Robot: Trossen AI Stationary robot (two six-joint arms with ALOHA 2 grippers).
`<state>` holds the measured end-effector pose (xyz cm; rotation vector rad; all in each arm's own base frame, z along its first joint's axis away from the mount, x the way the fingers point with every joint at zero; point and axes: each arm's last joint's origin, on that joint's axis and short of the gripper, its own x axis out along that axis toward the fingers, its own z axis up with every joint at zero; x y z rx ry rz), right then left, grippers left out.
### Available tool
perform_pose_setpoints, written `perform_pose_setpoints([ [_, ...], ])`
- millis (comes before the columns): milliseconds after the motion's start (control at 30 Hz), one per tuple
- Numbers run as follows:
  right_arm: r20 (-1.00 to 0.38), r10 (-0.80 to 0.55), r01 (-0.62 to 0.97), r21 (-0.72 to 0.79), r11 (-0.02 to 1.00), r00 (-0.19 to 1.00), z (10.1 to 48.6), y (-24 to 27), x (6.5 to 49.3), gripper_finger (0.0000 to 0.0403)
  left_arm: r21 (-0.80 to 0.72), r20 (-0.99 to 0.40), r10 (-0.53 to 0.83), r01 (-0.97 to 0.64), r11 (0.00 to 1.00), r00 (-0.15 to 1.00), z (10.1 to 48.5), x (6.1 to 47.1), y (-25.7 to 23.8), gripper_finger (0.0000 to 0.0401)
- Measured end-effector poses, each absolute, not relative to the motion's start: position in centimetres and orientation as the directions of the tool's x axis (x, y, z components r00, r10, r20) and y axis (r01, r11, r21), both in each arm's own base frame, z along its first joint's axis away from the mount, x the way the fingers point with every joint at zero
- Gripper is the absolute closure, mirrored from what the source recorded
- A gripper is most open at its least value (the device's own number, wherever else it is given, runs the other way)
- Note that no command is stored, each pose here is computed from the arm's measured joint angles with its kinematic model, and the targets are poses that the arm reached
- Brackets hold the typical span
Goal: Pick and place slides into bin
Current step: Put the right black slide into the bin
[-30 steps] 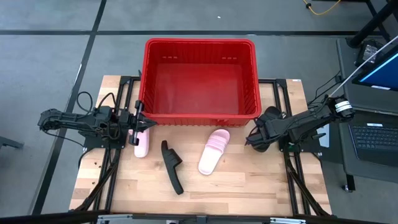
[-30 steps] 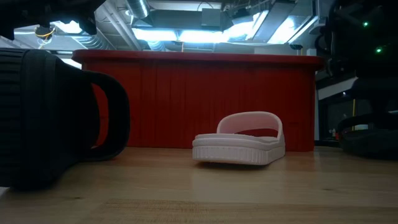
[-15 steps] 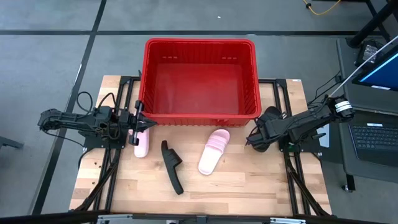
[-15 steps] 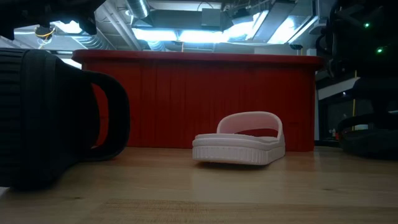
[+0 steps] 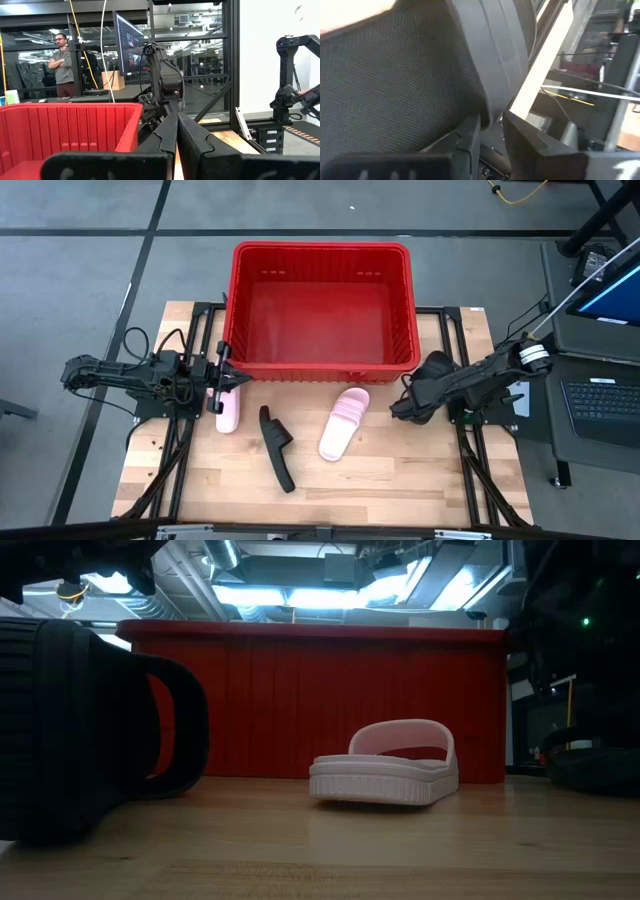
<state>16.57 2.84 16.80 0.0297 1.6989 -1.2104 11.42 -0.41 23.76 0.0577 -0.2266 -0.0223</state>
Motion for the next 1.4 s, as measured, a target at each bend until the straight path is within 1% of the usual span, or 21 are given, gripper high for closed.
perform_pose_setpoints([
  [200, -0.702, -0.491, 0.501, -0.712, 0.493, -0.516, 16.3, 2.9, 16.8, 0.0343, 0.060, 0.225, -0.029, 0.016, 0.998, 0.974, 23.8, 11.4, -0.4, 0.0395],
  [333, -0.711, -0.490, 0.512, -0.704, 0.492, -0.505, 16.2, 2.9, 16.9, 0.0386, 0.060, 0.226, -0.028, 0.015, 0.998, 0.974, 23.8, 11.4, -0.4, 0.0395],
  [367, -0.713, -0.489, 0.515, -0.701, 0.493, -0.503, 16.2, 2.9, 16.9, 0.0391, 0.060, 0.226, -0.029, 0.016, 0.998, 0.974, 23.8, 11.4, -0.4, 0.0395],
  [733, -0.741, -0.441, 0.529, -0.670, 0.520, -0.506, 16.7, 3.9, 17.1, 0.0397, 0.059, 0.231, -0.029, 0.015, 0.998, 0.973, 23.8, 11.4, -0.4, 0.0396],
  [1033, -0.805, -0.417, 0.569, -0.593, 0.569, -0.422, 19.5, 5.9, 19.1, 0.0400, 0.059, 0.239, -0.029, 0.015, 0.998, 0.971, 23.9, 11.4, -0.4, 0.0394],
  [1233, -0.851, -0.403, 0.586, -0.525, 0.618, -0.337, 21.5, 7.4, 20.2, 0.0400, 0.057, 0.246, -0.029, 0.015, 0.998, 0.969, 24.0, 11.4, -0.4, 0.0395],
  [1400, -0.870, -0.404, 0.580, -0.490, 0.650, -0.283, 22.7, 8.5, 20.5, 0.0401, 0.015, 0.252, -0.029, 0.026, 1.000, 0.967, 24.0, 11.3, -0.4, 0.0395],
])
